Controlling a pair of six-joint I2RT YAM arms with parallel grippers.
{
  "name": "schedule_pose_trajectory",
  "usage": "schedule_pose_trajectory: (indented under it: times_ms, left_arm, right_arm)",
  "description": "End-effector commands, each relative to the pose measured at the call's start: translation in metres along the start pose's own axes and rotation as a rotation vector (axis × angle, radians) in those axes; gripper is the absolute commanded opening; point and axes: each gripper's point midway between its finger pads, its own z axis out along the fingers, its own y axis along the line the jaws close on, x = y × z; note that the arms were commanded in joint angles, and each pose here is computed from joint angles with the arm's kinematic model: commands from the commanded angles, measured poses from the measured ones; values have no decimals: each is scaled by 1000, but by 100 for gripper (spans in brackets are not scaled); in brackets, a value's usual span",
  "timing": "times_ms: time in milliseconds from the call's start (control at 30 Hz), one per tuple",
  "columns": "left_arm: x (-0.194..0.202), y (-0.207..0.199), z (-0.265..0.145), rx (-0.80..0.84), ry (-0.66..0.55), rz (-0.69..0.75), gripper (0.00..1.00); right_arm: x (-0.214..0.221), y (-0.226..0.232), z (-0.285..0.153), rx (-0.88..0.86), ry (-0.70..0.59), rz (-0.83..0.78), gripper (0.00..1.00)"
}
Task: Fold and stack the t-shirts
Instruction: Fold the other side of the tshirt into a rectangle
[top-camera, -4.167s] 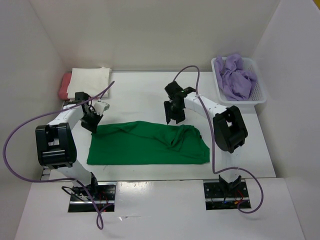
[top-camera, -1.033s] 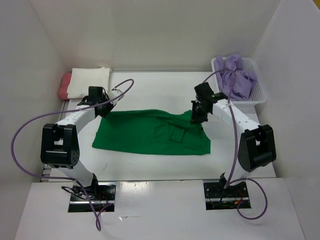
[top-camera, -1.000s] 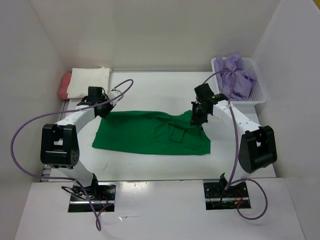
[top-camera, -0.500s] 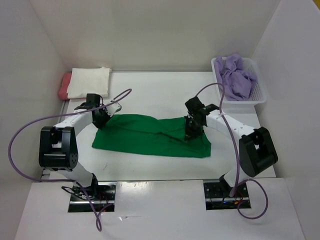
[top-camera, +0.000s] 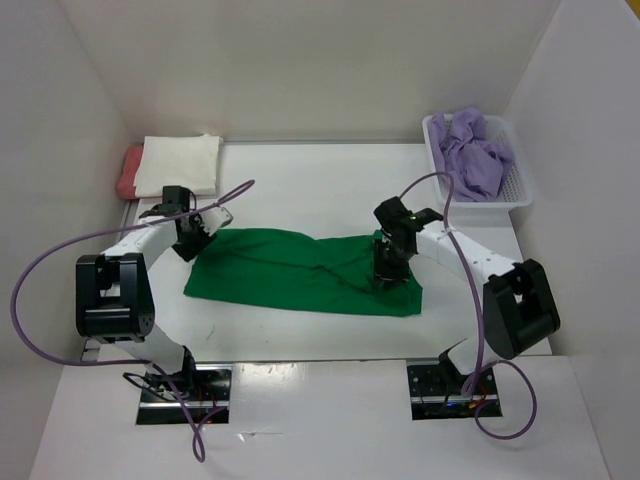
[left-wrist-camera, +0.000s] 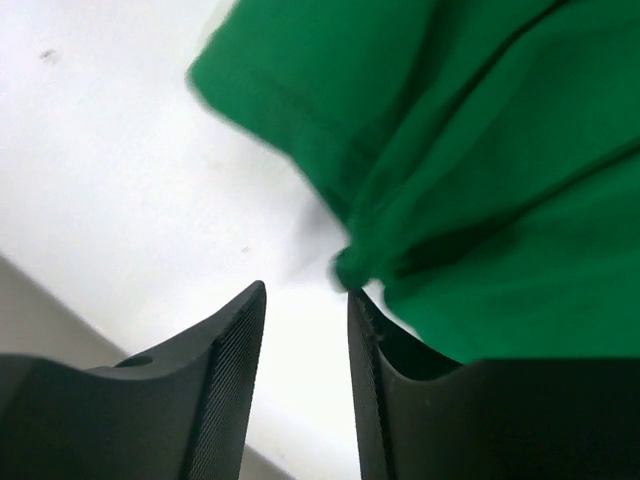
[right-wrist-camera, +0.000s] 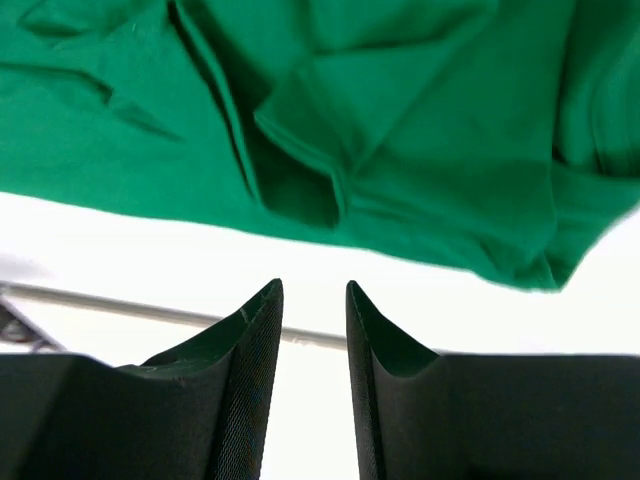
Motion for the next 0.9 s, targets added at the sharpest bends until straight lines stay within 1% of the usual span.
schedule_pose_trajectory:
  times_ms: [0,33,67,133,200,267,300,333,433,467,500,533,567,600,633,667,700,767,800,833,867]
  left_arm:
    - [-8,26,-25,-38,-28,19,47]
    - [-7,31,-28,-42,-33,4,47]
    - [-13,34,-31,-44,-55,-4,49]
    - [-23,39,-35,-37,-106,-32,56]
    - [-40,50,-33,-70,-176,-70,64]
    - [-50,58,-25,-93,-216,-117,67]
    - [-57,56,-15,-74,-223,-123,67]
    - [-64,53,-10,-65,-228,-126,67]
    - [-76,58,12,-40,-224,-204,68]
    - [-77,59,16,-36,-221,-221,70]
    - [-76,57,27,-18,-204,-236,70]
    - [-78,61,29,-23,-209,-236,71]
    - [-80,62,33,-26,-214,-246,71]
    - [-77,59,40,-13,-201,-248,72]
    - [-83,63,38,-22,-223,-244,74]
    - [-82,56,47,-1,-208,-238,75]
    - [-81,55,50,4,-202,-227,75]
    - [-84,44,59,30,-190,-197,75]
    - [-84,44,59,29,-190,-188,75]
    - [-82,42,63,35,-182,-180,75]
    - [-84,38,66,45,-178,-173,71]
  right_arm:
    - [-8,-2,-40,-38,-65,75,37]
    - [-17,-5,-44,-33,-94,93,37]
    - [-24,-9,-48,-34,-122,124,38]
    - [-49,-20,-53,-29,-185,191,38]
    - [-75,-29,-45,-14,-233,230,40]
    - [-100,-24,-40,-36,-280,234,42]
    - [-113,-25,-40,-42,-301,246,44]
    - [-122,-28,-29,-33,-291,260,46]
    - [-153,-21,-25,-67,-345,239,51]
    - [-156,-19,-16,-75,-324,228,51]
    - [-162,-17,-14,-78,-330,227,54]
    - [-171,-11,-16,-99,-344,212,55]
    - [-171,-12,-4,-97,-320,214,57]
    - [-179,-13,-3,-100,-332,221,57]
    - [-180,-12,0,-106,-322,220,57]
    - [-178,-15,11,-93,-295,225,57]
    - [-180,-15,14,-94,-297,225,57]
    - [-183,-21,20,-88,-294,239,49]
    - [-186,-21,24,-89,-295,239,43]
    - [-187,-29,26,-84,-298,256,28]
    - [-186,-39,30,-82,-282,284,21]
